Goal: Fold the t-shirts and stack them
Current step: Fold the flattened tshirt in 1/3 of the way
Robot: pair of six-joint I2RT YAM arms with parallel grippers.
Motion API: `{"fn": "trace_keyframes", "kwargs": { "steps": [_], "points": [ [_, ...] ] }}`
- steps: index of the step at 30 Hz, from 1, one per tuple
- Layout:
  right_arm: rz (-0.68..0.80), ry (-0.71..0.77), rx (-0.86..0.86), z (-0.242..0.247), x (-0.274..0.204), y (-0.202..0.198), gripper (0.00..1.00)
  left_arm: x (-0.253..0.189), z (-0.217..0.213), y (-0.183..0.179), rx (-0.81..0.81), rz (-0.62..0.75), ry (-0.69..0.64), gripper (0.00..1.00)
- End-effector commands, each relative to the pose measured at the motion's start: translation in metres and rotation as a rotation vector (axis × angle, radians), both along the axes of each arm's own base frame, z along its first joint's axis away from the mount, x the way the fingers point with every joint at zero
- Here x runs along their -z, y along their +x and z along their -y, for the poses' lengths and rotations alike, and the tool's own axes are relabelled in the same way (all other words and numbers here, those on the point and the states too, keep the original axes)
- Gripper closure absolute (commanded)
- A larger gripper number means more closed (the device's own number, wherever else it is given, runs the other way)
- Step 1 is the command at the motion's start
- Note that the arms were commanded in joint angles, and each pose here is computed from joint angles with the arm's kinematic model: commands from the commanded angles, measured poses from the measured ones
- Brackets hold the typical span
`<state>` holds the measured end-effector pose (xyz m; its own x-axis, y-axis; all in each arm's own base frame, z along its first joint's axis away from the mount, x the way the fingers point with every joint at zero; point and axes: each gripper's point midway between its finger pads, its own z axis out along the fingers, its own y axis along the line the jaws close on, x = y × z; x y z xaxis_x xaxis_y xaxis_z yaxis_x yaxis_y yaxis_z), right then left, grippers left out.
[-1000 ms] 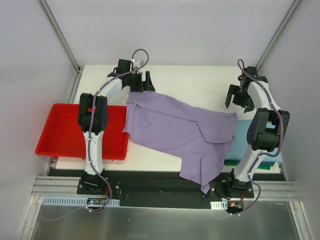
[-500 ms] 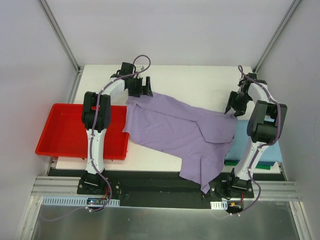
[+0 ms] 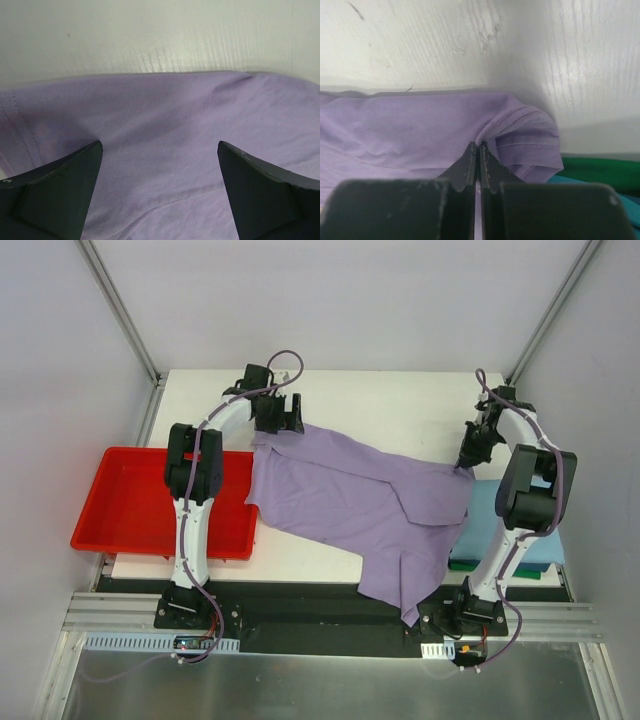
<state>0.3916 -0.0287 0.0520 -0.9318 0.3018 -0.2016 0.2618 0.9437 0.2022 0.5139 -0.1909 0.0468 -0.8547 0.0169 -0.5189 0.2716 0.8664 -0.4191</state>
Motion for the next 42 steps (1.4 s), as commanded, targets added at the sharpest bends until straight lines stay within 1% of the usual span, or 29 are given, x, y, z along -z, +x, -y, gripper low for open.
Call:
{"fn": "trace_keyframes", "kwargs": {
  "steps": [1, 3, 5, 6, 9, 11, 17, 23, 28, 31, 36, 40, 42],
  "points": [
    [0.135, 0.009, -0.080, -0.004, -0.035, 0.011, 0.99, 0.013, -0.018, 0.002, -0.036, -0.019, 0.088, 0.01],
    [0.106, 0.001, -0.093, -0.005, -0.028, 0.001, 0.99, 0.016, -0.020, 0.002, -0.045, -0.027, 0.095, 0.01],
    [0.092, -0.065, -0.093, 0.001, -0.021, -0.001, 0.99, 0.017, -0.022, 0.004, -0.054, -0.028, 0.100, 0.01],
    [0.089, -0.093, -0.076, 0.006, -0.021, 0.000, 0.99, 0.019, -0.024, 0.006, -0.067, -0.031, 0.103, 0.01],
    [0.119, -0.112, -0.064, 0.010, -0.025, 0.014, 1.00, 0.017, -0.024, 0.011, -0.081, -0.037, 0.084, 0.01],
    [0.162, -0.129, -0.059, 0.014, -0.027, 0.031, 1.00, 0.015, -0.022, 0.014, -0.082, -0.033, 0.074, 0.01],
    [0.271, -0.165, -0.063, 0.027, -0.035, 0.094, 0.99, 0.006, -0.018, 0.042, -0.113, 0.012, 0.049, 0.01],
    [0.355, -0.184, -0.095, 0.035, -0.037, 0.155, 1.00, -0.001, -0.021, 0.075, -0.176, 0.059, 0.026, 0.01],
    [0.383, -0.235, -0.104, 0.051, -0.027, 0.189, 1.00, -0.009, -0.029, 0.109, -0.258, 0.124, 0.014, 0.01],
    [0.442, -0.201, -0.059, 0.059, -0.034, 0.209, 1.00, -0.018, -0.026, 0.127, -0.294, 0.159, -0.033, 0.01],
    [0.488, -0.156, -0.024, 0.061, -0.034, 0.221, 0.98, -0.026, -0.026, 0.153, -0.375, 0.220, -0.130, 0.01],
    [0.497, -0.127, -0.035, 0.056, -0.042, 0.219, 0.90, -0.031, -0.047, 0.171, -0.472, 0.270, -0.136, 0.01],
    [0.509, -0.131, -0.022, 0.057, -0.053, 0.218, 0.88, -0.037, -0.056, 0.178, -0.492, 0.299, -0.140, 0.01]
  ]
}}
